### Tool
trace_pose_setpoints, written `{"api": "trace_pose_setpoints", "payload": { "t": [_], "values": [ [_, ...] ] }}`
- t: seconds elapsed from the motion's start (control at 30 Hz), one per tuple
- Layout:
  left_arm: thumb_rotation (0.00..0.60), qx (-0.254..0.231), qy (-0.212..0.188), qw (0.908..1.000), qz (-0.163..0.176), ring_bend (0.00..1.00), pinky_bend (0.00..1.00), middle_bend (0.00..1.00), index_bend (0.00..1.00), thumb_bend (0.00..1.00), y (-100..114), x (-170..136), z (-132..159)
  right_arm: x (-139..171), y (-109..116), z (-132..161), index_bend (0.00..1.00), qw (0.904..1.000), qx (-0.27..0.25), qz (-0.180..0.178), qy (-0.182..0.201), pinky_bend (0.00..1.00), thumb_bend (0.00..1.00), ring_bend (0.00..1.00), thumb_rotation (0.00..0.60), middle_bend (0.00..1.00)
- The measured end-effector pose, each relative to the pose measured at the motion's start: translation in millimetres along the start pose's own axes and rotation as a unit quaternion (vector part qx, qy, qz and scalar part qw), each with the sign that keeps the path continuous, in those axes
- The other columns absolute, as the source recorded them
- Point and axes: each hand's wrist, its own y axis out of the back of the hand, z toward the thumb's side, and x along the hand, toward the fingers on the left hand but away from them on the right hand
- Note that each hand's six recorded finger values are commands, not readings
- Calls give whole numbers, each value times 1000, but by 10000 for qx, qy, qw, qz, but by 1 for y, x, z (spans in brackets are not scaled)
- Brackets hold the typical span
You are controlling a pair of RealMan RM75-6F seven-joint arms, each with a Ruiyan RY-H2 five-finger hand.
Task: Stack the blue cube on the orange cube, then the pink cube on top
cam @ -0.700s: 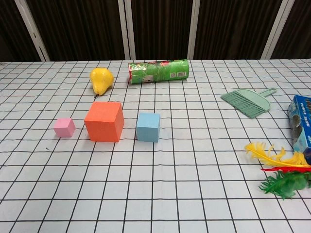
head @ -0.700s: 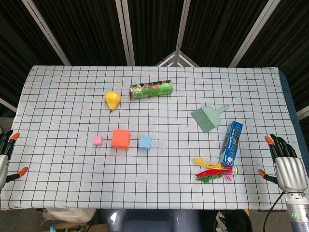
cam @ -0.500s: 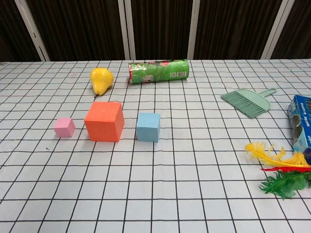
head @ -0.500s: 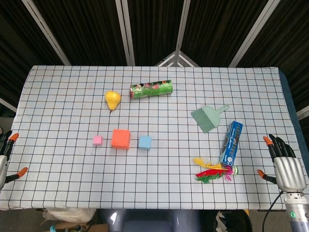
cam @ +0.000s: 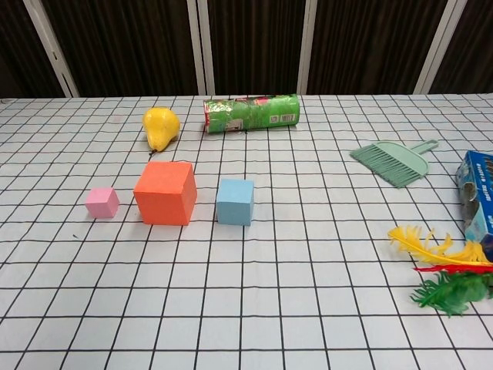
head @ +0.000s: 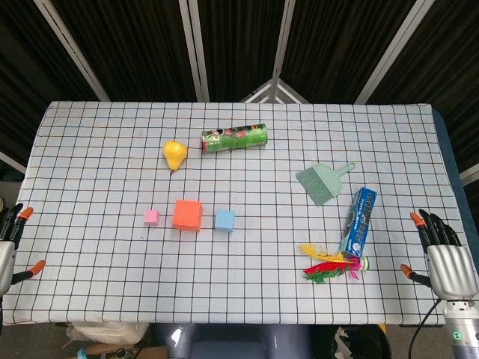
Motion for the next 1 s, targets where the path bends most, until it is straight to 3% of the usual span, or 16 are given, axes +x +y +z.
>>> {"api": "trace_pose_setpoints", "payload": {
  "t": [0.6, 0.67, 0.83, 1.0],
  "values": [
    [600, 30, -123, 9999, -18, 4, 53, 41, 68, 189, -2, 0, 6, 0, 0, 0, 82, 10000, -62, 39, -8, 163, 190, 72, 600, 73],
    [600, 40, -172, 9998, -5, 39, 108, 92, 71, 189, -2, 1, 8, 0, 0, -1, 82, 10000, -72, 49, -24, 163, 190, 72, 600, 73],
    [600, 59, -437, 9990, 41, 266, 427, 333, 74, 189, 0, 9, 24, 0, -3, -2, 82, 9999, -77, 115, -57, 163, 190, 73, 600, 73],
    [600, 188, -728, 9972, -35, 410, 544, 493, 88, 183, 1, 22, 52, -1, -5, 3, 82, 9998, -83, 165, 30, 163, 190, 74, 600, 73]
  ]
}}
